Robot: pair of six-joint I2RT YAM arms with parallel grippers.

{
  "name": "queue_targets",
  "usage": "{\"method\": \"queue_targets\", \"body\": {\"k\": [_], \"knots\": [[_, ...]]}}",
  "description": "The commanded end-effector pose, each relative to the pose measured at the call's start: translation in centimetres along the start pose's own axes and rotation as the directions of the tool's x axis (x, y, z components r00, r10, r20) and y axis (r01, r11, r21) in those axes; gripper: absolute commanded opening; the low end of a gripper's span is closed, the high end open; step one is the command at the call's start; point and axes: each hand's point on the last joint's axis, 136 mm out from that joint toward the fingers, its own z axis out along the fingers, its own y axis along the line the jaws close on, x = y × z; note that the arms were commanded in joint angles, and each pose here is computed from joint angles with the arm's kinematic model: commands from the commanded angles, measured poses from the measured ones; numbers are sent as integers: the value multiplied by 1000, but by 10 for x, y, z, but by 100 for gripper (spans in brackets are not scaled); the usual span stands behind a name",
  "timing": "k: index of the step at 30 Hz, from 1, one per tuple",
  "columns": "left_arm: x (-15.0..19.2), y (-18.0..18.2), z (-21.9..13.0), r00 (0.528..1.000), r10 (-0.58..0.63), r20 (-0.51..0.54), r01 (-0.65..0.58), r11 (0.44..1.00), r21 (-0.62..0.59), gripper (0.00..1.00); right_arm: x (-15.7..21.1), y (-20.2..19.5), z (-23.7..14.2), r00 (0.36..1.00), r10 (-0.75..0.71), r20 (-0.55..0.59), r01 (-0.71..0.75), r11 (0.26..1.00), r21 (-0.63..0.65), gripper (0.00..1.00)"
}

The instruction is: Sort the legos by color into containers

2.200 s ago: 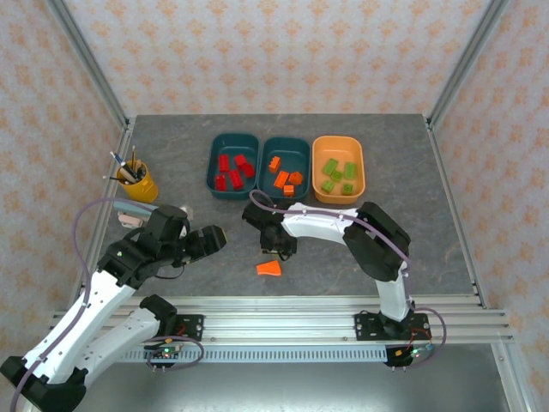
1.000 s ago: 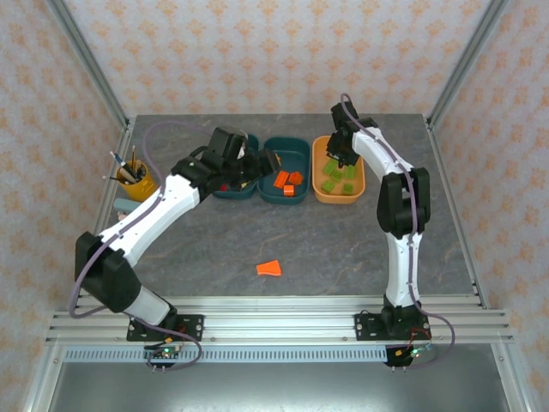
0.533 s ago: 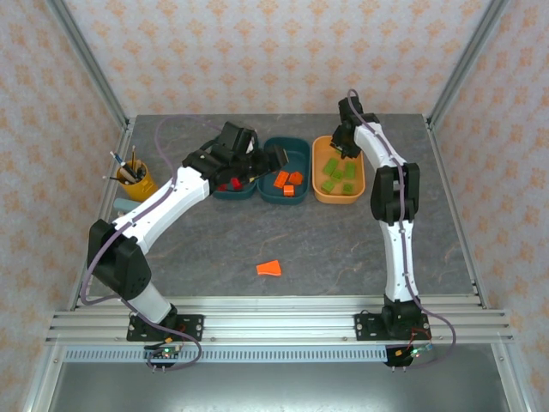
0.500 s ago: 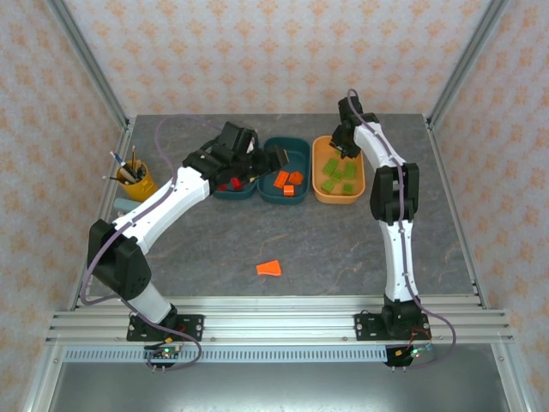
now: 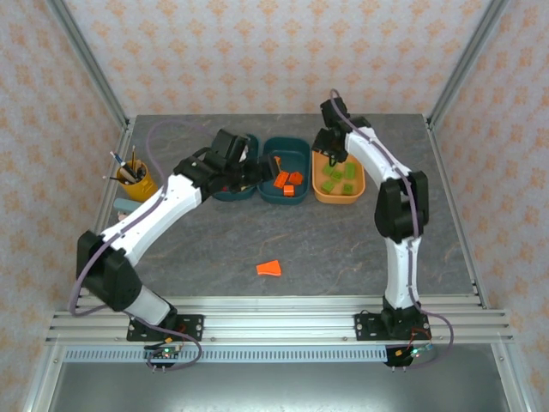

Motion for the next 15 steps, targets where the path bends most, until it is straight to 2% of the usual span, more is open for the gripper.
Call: {"method": "queue_targets", "body": {"k": [1,5,7,9,13,15], "knots": [[21,31,-31,1000,25,5,-24,996,-82,87,46,43,-55,964,-254,83,263,958,-119,60],[49,71,-59,1000,7,22,-4,989,-151,87,156,65,-83,839,-543,40,529,794,-301,63],[64,93,-73,999,-16,40,23,983,-183,87,213,60,-90,732,-681,2,637,684,-355,64],[79,112,-83,997,-46,55,56,978,-203,87,254,53,-95,622,-783,-5,724,577,-379,66],[106,141,-100,992,-100,78,114,971,-209,87,311,45,-101,370,-928,54,852,315,-418,68],[117,156,-107,988,-122,89,139,965,-220,87,322,45,-99,297,-952,72,874,241,-421,69]]}}
